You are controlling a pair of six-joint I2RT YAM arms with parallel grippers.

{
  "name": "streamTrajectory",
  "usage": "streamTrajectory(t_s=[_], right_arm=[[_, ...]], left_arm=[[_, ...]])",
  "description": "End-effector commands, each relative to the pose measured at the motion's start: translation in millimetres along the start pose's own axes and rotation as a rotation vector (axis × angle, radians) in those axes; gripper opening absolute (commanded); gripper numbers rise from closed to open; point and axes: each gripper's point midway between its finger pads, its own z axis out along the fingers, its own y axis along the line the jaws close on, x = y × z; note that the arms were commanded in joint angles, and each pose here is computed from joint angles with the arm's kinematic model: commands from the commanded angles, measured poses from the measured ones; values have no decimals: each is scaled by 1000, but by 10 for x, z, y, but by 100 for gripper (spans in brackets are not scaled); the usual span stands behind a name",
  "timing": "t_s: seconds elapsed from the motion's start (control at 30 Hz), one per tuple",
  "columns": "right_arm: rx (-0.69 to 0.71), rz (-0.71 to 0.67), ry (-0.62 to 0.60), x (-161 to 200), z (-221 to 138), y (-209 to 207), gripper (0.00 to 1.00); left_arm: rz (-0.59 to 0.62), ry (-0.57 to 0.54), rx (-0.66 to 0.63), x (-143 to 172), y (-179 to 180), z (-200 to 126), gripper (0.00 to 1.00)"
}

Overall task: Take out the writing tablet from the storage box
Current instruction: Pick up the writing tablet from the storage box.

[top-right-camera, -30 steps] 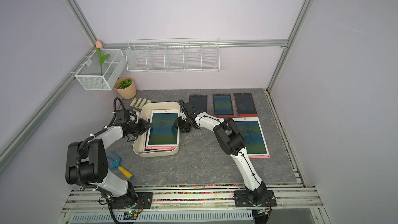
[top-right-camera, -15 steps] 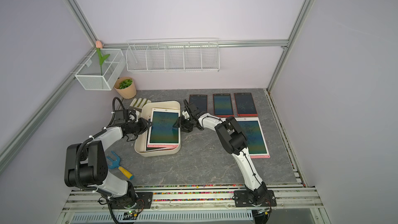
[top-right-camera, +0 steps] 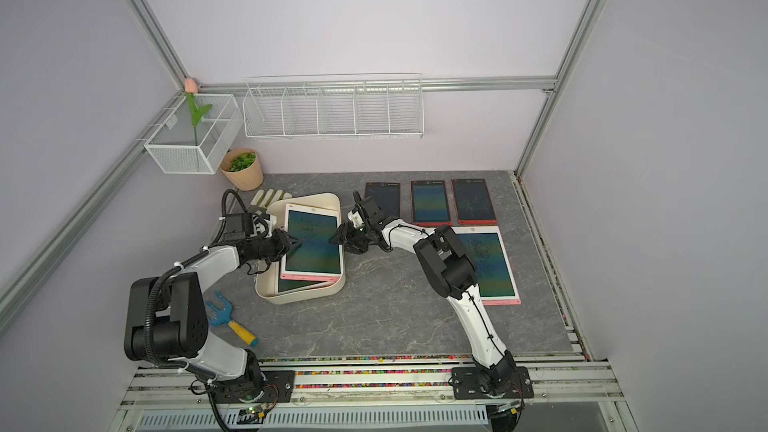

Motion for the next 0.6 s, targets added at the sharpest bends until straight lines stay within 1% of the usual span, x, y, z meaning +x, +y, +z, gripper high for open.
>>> streamTrajectory(t_s=[0.0, 0.1, 0.17, 0.37, 0.57], right_arm=[[-153, -68, 16, 49, -175, 549, 62], [-149, -68, 9, 33, -240, 507, 62], [-122, -84, 7, 46, -293, 481, 63], [-107, -96, 11, 68, -414, 403, 64], [-103, -114, -7, 75, -631, 342, 65]], left_arm=[[4, 22, 11, 58, -48, -7, 27], [4, 14, -2, 45, -46, -37, 19], [1, 8, -3, 35, -56, -61, 15], [-3, -1, -5, 10, -71, -106, 9], [6, -34, -4, -28, -161, -244, 8]])
